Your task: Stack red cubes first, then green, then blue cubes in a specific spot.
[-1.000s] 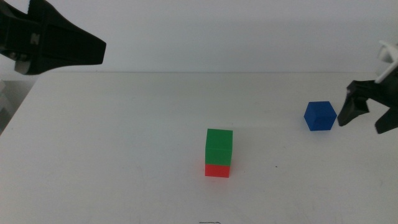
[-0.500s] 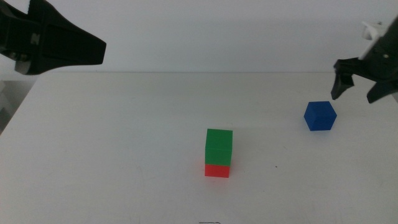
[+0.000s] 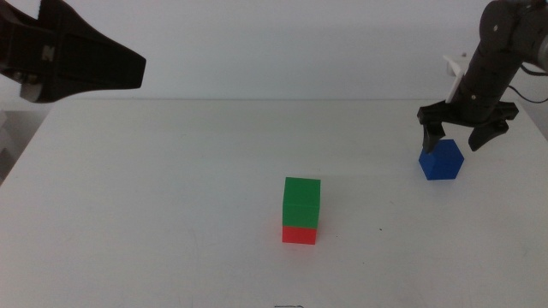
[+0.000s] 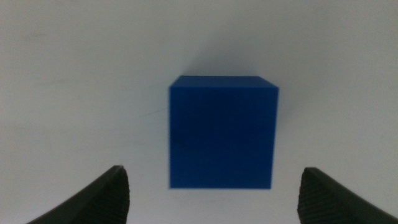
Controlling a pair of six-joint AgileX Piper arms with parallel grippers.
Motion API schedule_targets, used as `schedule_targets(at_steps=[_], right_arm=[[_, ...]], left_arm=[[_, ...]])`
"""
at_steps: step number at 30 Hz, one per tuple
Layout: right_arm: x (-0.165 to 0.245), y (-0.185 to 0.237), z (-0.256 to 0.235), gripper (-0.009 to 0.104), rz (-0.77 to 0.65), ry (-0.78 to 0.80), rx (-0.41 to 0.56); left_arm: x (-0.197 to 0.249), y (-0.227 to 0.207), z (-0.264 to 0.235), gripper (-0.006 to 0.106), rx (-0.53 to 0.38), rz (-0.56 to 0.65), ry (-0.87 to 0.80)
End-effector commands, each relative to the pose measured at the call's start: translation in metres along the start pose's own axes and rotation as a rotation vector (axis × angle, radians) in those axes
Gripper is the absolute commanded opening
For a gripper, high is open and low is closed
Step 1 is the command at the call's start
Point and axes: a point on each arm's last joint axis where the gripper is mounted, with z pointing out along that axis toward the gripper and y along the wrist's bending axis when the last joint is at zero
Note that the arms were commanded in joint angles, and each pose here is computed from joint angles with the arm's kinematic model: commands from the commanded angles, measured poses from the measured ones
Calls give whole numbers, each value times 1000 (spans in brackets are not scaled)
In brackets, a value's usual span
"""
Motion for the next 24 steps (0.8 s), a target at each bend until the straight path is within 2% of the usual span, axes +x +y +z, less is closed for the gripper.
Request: schedule_targets(at_steps=[1,11,24], right_arm=[[-6,-4,-34,94,-1,-107,32],[-13,-3,-23,94,10,-154,25],[-16,-3,-3,94,12,-134,21]], left_arm=[[-10,-6,-10,92,4,-1,-95],[-10,-6,-10,92,4,-1,-95],[-10,-6,-10,92,4,-1,-95]])
